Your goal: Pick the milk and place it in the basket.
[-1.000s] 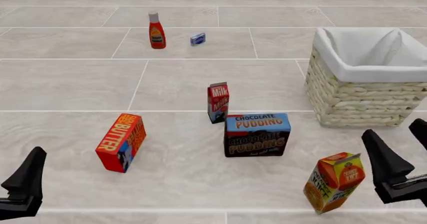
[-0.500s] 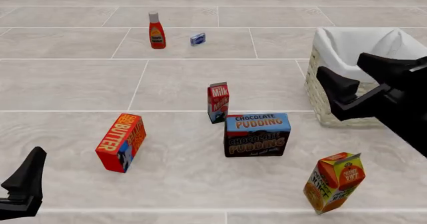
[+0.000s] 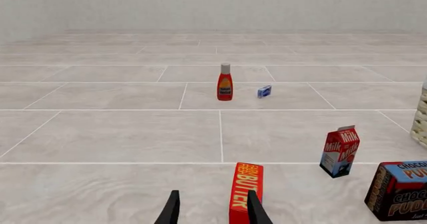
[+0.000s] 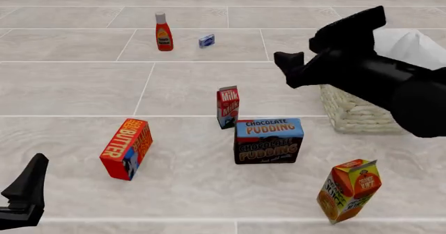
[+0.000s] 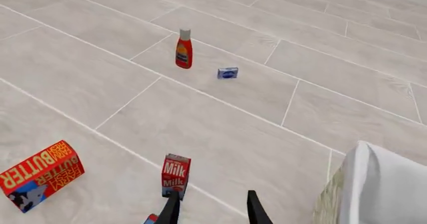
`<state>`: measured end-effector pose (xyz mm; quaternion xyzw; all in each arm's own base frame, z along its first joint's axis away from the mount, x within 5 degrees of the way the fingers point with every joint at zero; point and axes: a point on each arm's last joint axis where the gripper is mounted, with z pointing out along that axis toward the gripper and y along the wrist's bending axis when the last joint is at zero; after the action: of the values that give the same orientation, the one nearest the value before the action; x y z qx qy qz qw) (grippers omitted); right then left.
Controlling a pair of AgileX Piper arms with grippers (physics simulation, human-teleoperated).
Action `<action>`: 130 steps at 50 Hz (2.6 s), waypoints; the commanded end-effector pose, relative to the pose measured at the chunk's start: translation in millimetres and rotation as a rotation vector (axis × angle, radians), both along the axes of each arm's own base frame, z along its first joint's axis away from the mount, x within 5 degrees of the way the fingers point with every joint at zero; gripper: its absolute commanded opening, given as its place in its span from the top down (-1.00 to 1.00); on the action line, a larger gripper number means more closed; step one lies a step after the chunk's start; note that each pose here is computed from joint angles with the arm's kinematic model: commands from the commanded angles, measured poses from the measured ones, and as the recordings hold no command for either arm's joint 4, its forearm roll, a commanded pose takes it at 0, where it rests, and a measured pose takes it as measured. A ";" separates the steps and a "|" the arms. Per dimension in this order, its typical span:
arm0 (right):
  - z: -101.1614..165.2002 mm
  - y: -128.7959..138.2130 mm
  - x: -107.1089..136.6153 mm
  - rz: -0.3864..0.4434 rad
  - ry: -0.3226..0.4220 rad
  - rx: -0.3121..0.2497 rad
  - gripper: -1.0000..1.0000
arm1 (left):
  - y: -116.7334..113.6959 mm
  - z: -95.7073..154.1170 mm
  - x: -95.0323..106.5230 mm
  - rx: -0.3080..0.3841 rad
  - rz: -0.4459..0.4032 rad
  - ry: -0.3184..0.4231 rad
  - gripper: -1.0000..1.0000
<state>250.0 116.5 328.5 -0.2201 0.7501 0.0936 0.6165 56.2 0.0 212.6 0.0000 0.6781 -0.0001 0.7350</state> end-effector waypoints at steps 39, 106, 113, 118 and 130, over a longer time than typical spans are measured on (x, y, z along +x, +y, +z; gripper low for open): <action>-23.9 88.4 89.7 0.070 0.233 -0.005 -1.00 | 0.0 0.0 0.0 0.000 0.000 0.000 -1.00; -116.9 115.8 136.0 0.032 0.374 0.000 -1.00 | 0.0 0.0 0.0 0.000 0.000 0.000 -1.00; -125.3 117.4 136.6 0.030 0.386 0.001 -1.00 | 0.0 0.0 0.0 0.000 0.000 0.000 -1.00; -132.6 118.8 138.1 0.029 0.396 0.000 -1.00 | 0.0 0.0 0.0 0.000 0.000 0.000 -1.00; -143.1 117.9 140.3 0.022 0.409 -0.003 -1.00 | 0.0 0.0 0.0 0.000 0.000 0.000 -1.00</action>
<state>388.6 234.3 195.0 -0.2074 0.8540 0.1430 0.4553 56.2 0.0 212.6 0.0001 0.6781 -0.0001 0.7350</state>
